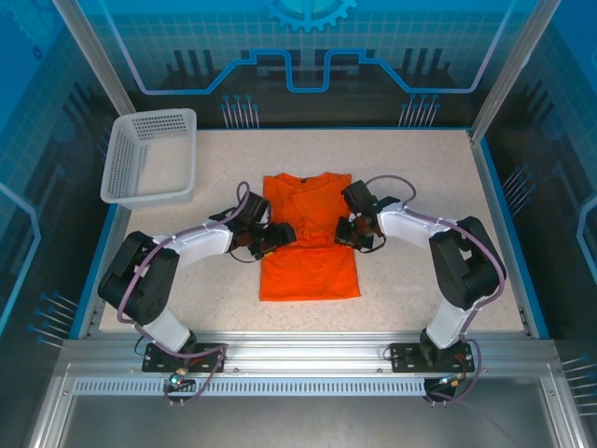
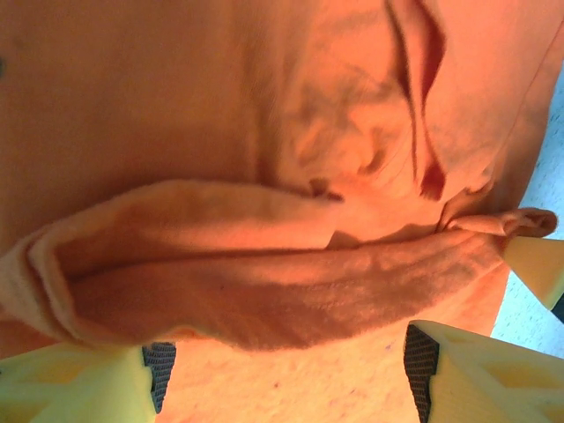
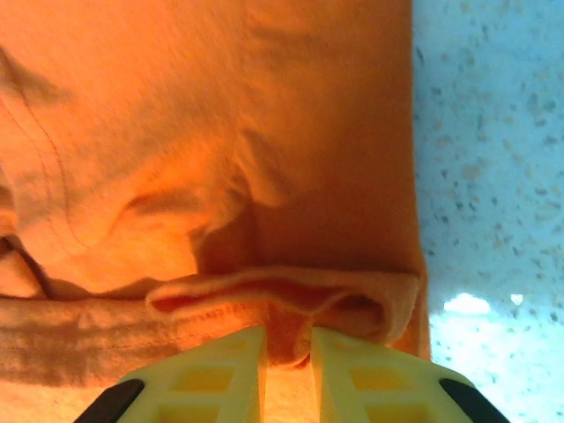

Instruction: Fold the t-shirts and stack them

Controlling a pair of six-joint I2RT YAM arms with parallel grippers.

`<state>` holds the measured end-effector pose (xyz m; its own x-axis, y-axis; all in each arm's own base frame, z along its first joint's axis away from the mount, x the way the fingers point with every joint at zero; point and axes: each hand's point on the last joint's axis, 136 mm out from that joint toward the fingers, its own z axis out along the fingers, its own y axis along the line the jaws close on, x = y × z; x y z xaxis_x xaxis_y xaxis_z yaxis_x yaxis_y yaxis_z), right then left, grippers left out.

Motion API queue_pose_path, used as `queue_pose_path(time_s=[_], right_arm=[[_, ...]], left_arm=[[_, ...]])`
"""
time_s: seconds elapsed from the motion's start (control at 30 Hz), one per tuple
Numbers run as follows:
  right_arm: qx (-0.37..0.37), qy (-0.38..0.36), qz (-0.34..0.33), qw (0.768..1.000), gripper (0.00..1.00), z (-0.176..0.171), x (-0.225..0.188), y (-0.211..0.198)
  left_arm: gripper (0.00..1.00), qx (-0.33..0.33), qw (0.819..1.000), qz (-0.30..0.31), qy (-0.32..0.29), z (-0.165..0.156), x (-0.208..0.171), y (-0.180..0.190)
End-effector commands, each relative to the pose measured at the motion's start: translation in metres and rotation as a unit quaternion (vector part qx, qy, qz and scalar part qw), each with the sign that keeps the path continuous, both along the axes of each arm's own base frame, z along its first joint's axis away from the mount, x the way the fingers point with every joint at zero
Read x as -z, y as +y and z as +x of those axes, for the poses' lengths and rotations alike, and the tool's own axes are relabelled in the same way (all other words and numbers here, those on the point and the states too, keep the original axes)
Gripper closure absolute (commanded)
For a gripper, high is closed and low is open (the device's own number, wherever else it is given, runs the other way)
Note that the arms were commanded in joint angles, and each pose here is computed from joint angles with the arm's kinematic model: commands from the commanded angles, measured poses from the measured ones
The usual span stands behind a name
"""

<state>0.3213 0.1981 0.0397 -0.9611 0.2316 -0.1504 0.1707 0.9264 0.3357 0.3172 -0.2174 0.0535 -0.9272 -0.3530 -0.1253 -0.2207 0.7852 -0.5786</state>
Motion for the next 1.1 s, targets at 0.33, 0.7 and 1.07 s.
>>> queue_pose_path(time_s=[0.33, 0.7, 1.07], right_arm=[[-0.015, -0.044, 0.055, 0.997, 0.75, 0.039, -0.039, 0.015], [-0.086, -0.040, 0.107, 0.990, 0.90, 0.006, -0.044, 0.040], [-0.084, 0.054, 0.067, 0.993, 0.92, 0.002, 0.011, 0.040]], left_arm=[[0.31, -0.047, 0.998, 0.007, -0.052, 0.046, -0.030, 0.022], [0.61, 0.010, 0.996, -0.048, -0.078, 0.014, -0.057, -0.022], [0.67, 0.024, 1.000, -0.004, -0.012, 0.007, 0.012, -0.026]])
